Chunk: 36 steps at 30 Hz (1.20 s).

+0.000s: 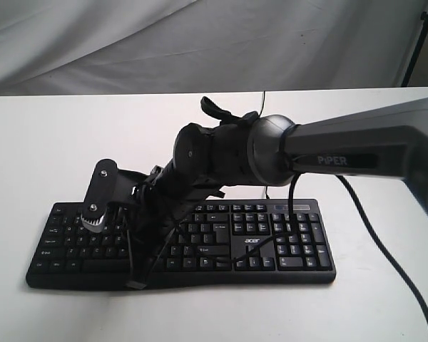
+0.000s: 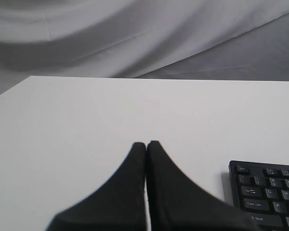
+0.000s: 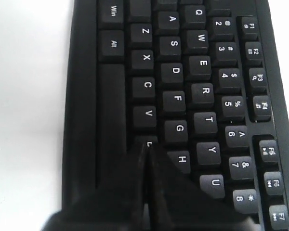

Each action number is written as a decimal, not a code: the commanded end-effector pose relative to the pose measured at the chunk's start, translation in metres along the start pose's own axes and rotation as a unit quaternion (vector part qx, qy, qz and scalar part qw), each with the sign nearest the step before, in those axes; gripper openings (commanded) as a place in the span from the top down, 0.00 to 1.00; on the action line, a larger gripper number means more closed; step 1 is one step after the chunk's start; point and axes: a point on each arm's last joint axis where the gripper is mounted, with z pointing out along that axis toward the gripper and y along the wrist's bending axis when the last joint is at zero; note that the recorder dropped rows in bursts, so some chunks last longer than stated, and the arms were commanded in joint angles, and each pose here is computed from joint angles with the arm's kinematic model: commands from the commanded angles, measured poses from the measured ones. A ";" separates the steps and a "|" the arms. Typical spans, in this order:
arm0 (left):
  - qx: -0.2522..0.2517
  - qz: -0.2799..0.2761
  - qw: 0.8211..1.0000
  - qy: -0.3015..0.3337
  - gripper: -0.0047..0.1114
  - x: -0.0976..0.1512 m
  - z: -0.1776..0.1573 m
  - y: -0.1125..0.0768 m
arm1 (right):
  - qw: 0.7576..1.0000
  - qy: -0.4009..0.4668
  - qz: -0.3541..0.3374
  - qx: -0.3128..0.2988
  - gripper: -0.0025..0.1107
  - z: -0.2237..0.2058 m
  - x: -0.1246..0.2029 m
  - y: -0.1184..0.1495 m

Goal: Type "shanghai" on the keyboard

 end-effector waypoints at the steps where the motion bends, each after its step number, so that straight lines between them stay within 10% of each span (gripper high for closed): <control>1: 0.002 -0.001 1.000 -0.004 0.95 0.001 0.000 0.000 | 1.000 -0.004 0.002 0.005 0.98 0.000 0.001 -0.001; 36: 0.002 -0.001 1.000 -0.004 0.95 0.001 0.000 0.000 | 1.000 0.008 0.007 0.011 0.98 0.010 0.011 -0.007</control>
